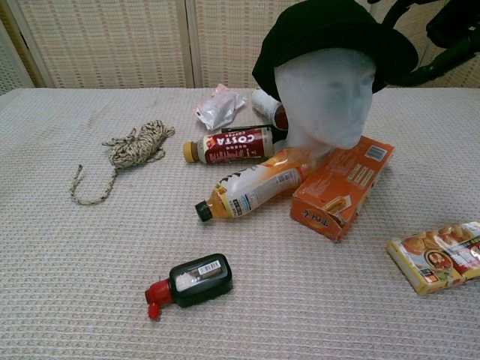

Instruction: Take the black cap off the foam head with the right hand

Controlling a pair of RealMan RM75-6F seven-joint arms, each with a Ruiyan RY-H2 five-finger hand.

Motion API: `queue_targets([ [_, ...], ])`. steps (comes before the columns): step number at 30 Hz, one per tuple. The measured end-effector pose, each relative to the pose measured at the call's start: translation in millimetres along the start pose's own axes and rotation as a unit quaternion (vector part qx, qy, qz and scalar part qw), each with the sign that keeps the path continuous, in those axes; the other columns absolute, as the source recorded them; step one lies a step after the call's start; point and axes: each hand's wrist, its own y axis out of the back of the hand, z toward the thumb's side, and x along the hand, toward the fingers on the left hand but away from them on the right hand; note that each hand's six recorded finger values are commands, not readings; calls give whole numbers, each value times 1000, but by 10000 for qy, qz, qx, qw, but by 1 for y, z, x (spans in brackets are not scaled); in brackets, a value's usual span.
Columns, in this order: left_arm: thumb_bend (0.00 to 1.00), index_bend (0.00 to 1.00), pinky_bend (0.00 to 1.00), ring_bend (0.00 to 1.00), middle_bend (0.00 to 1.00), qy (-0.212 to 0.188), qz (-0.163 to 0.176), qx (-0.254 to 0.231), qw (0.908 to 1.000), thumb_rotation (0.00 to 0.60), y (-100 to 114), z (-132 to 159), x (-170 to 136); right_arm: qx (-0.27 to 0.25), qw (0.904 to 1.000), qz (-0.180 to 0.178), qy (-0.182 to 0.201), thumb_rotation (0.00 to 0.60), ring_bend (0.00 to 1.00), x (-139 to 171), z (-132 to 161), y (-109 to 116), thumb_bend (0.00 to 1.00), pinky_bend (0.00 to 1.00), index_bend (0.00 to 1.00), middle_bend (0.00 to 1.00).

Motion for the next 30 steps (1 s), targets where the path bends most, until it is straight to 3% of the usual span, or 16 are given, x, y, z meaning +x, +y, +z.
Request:
queue_targets([
  [5, 94, 80, 126, 115, 95, 12, 12, -20, 10000, 600, 2, -1, -1, 25, 9999, -82, 64, 600, 926, -6, 6, -4, 511, 1000, 490, 527],
  [9, 94, 80, 126, 114, 94, 20, -6, -28, 10000, 600, 1, -2, -1, 10, 9998, -159, 67, 600, 954, -8, 6, -6, 664, 1000, 627, 631],
  [14, 94, 81, 126, 114, 93, -1, -19, -47, 10000, 600, 0, -1, -1, -2, 9998, -210, 34, 600, 969, -10, 4, -9, 697, 1000, 726, 701],
  [30, 95, 80, 126, 113, 84, 38, -147, -40, 9999, 600, -7, -2, 0, 131, 9959, -866, -233, 600, 991, -28, -10, 12, 744, 1000, 775, 725],
])
